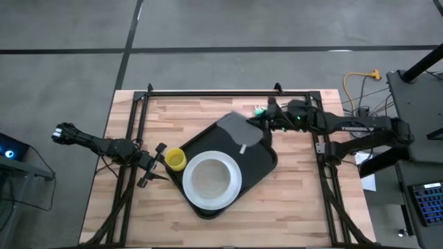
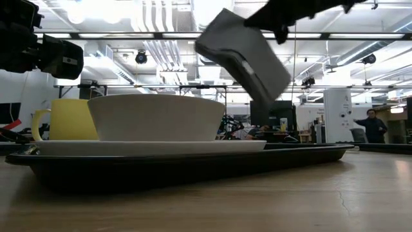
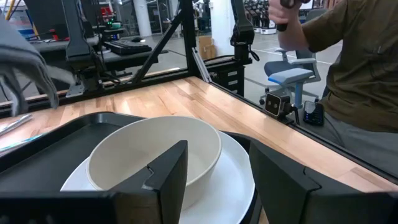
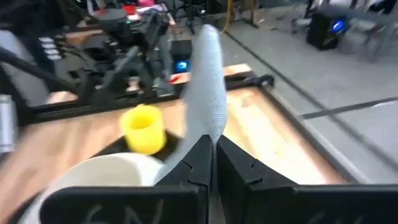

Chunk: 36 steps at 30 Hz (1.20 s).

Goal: Set up tray
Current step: Put the gray napkin on the black tray to the right of the white plate

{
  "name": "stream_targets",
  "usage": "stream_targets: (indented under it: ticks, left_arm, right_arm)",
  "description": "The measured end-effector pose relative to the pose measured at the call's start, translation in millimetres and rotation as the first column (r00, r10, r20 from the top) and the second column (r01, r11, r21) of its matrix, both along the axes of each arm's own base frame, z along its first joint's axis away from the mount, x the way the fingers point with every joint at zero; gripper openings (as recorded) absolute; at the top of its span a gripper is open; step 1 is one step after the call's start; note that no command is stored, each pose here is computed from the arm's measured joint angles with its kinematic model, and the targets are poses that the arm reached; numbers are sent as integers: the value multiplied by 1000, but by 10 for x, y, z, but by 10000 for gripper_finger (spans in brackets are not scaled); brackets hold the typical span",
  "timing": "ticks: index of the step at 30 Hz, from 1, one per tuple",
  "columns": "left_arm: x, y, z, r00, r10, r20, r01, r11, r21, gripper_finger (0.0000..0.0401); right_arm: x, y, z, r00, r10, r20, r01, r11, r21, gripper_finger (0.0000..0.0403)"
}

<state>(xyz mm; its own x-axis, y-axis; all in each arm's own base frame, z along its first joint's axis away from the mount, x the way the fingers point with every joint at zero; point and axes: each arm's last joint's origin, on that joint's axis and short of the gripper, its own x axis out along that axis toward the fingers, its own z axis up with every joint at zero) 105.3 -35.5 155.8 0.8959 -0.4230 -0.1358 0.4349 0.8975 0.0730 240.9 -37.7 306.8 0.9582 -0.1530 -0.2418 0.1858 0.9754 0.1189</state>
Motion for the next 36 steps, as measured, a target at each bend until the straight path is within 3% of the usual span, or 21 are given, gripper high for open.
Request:
stream_targets:
  ticks: [9,16,23,30,36]
  left_arm:
    - [0,0,0,1000,0,0,0,1000,0,159]
    - [0,0,0,1000,0,0,0,1000,0,159]
    - [0,0,-1,1000,0,-1,0,1000,0,159]
    - [0,0,-1,1000,0,-1,0,1000,0,159]
    - [0,0,-2,1000,0,-2,0,1000,0,159]
  right_arm:
    - [-380,384,-398,999,49,-9,-46,980,192,8]
    - [-433,602,-570,996,77,-39,-64,962,266,8]
    - [-326,565,-736,991,-41,-129,69,973,220,8]
    - [-149,286,-988,958,-149,-246,188,971,146,8]
    - [-57,46,-1057,948,-199,-250,231,967,106,8]
